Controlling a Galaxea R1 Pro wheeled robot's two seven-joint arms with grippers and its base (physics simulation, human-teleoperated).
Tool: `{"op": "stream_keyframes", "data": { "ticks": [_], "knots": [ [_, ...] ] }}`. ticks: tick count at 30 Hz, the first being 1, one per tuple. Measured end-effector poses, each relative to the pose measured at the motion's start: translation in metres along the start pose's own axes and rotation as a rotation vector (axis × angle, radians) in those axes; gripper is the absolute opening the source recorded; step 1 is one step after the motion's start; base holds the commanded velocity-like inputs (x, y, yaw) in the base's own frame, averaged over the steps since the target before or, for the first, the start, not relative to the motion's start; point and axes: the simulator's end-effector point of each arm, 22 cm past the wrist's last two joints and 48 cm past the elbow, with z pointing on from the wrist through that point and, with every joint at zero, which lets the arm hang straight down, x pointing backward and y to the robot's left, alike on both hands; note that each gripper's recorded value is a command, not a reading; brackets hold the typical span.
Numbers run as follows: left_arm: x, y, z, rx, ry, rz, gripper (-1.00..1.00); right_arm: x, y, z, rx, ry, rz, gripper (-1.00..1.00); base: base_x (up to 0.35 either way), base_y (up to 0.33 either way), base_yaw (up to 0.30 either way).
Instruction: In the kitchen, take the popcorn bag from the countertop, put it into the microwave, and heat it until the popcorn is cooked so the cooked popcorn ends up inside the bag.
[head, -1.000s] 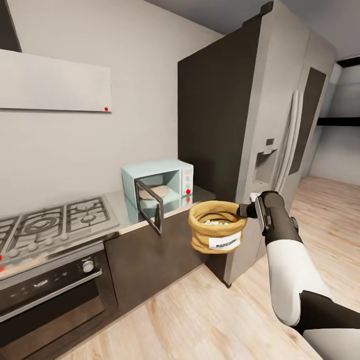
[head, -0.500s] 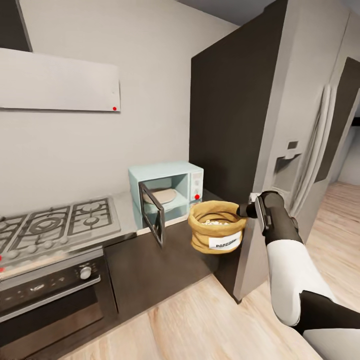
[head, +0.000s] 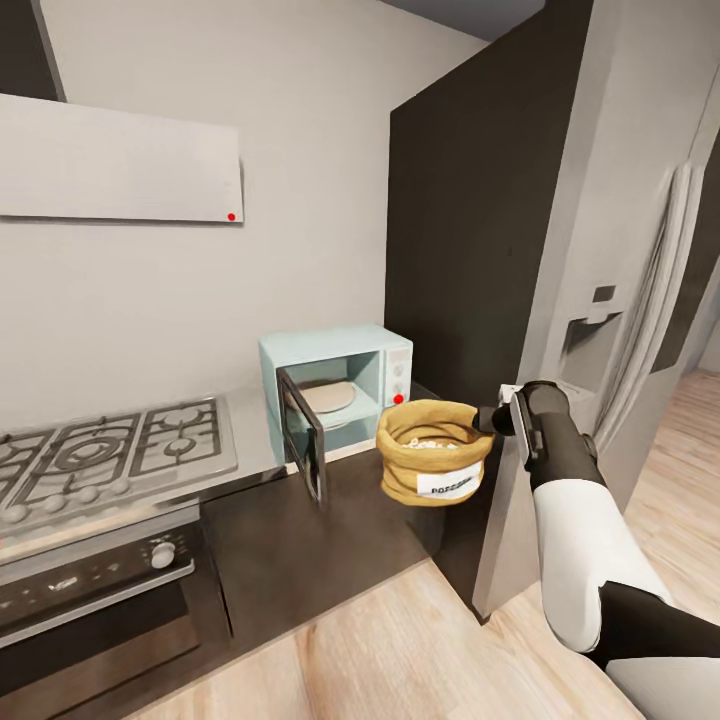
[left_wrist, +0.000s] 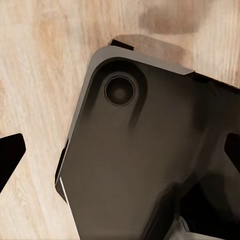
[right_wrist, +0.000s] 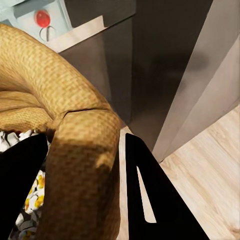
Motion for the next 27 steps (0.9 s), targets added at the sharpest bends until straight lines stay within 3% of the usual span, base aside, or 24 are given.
{"op": "stream_keyframes", "data": {
  "ticks": [10, 27],
  "knots": [
    [0.0, -0.002, 0.0, 0.003, -0.002, 0.015, 1.0, -0.004, 0.012, -0.003, -0.018, -0.012, -0.006, -1.0, 0.024, 0.0, 0.0],
    [0.0, 0.0, 0.0, 0.001, -0.001, 0.004, 1.0, -0.011, 0.014, -0.009, -0.023, -0.033, -0.002, -1.0, 0.315, 0.0, 0.0]
  ]
}}
